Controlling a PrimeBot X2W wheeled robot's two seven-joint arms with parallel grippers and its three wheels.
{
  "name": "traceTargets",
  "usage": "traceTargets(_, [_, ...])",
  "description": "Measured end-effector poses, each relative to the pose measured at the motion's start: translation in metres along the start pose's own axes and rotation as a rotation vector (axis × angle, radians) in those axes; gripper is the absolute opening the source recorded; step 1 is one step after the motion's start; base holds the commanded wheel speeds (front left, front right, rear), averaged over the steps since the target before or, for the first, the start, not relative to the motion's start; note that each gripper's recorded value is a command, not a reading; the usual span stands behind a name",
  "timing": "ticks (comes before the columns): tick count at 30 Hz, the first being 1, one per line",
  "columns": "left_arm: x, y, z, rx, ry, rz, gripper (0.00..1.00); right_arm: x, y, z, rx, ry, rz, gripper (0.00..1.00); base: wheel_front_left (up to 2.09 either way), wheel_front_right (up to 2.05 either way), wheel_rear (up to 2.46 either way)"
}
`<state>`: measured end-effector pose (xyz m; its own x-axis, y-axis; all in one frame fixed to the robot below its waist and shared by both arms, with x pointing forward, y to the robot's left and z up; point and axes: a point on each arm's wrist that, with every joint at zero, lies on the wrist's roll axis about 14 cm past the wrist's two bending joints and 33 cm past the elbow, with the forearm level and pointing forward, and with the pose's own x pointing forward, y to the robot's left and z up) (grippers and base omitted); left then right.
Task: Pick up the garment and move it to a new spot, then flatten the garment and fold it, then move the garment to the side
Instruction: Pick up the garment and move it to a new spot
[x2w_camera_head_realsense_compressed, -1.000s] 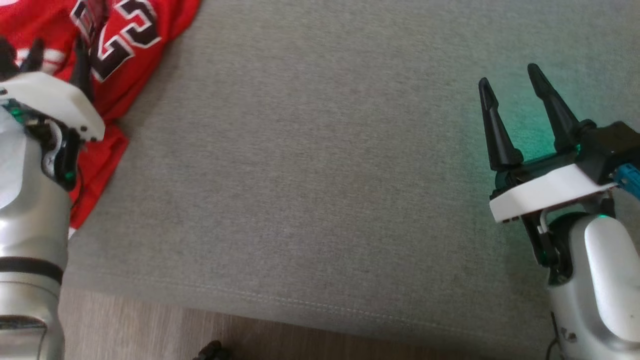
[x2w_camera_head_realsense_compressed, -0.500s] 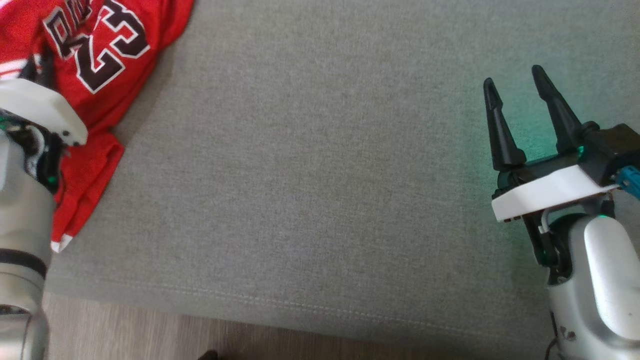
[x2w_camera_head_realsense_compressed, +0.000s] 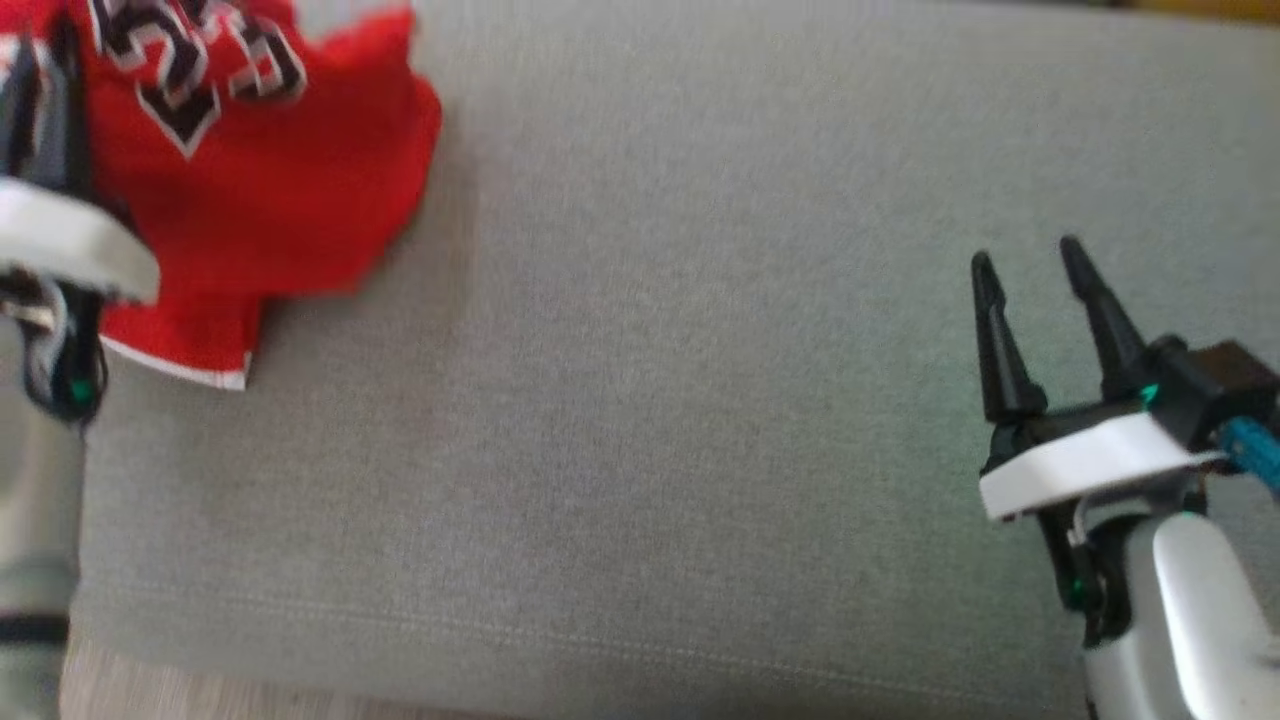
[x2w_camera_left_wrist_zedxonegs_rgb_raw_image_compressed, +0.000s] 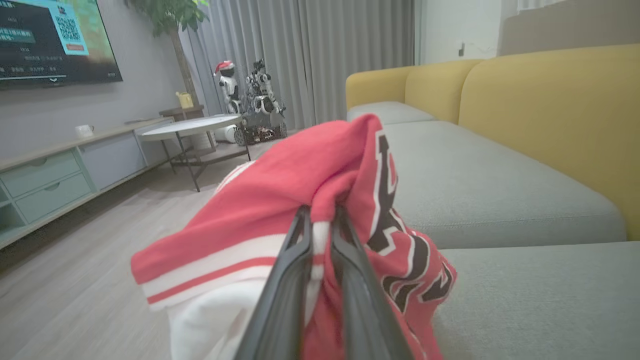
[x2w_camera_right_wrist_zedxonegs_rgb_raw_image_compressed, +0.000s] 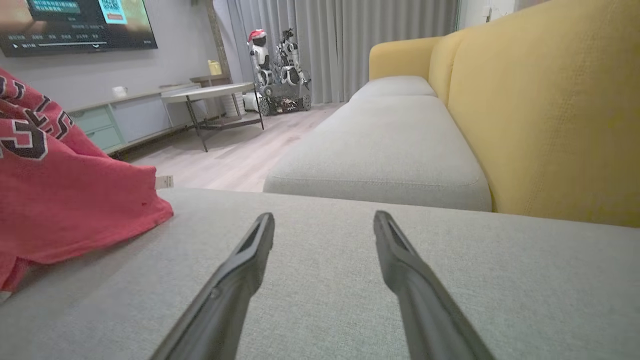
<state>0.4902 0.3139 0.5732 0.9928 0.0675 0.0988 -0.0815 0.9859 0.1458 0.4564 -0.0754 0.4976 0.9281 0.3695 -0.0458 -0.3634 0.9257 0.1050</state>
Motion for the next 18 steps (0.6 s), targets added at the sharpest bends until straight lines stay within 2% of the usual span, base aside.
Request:
traceTargets(5, [-0.035,-0.013,0.026,-0.005,-0.094,-0.029,0.00,-0.025,0.004,0.019,0.010,-0.042,-0.018,1.00,0.00,0.00,0.00])
traceTargets(9, [-0.060,-0.045,0.060,-0.030,-0.199,-0.104,0.00,-0.051,-0.002,0.031,0.015,-0.078,-0.064,1.00,0.00,0.00,0.00])
traceTargets(13, [-0.074,-0.094,0.074,-0.059,-0.231,-0.224,0.00,-0.067,-0.014,0.040,0.019,-0.107,-0.111,1.00,0.00,0.00,0.00])
traceTargets(18, [-0.082,-0.166,0.077,-0.152,-0.231,-0.387,0.00,-0.082,-0.030,0.048,0.013,-0.129,-0.169,1.00,0.00,0.00,0.00])
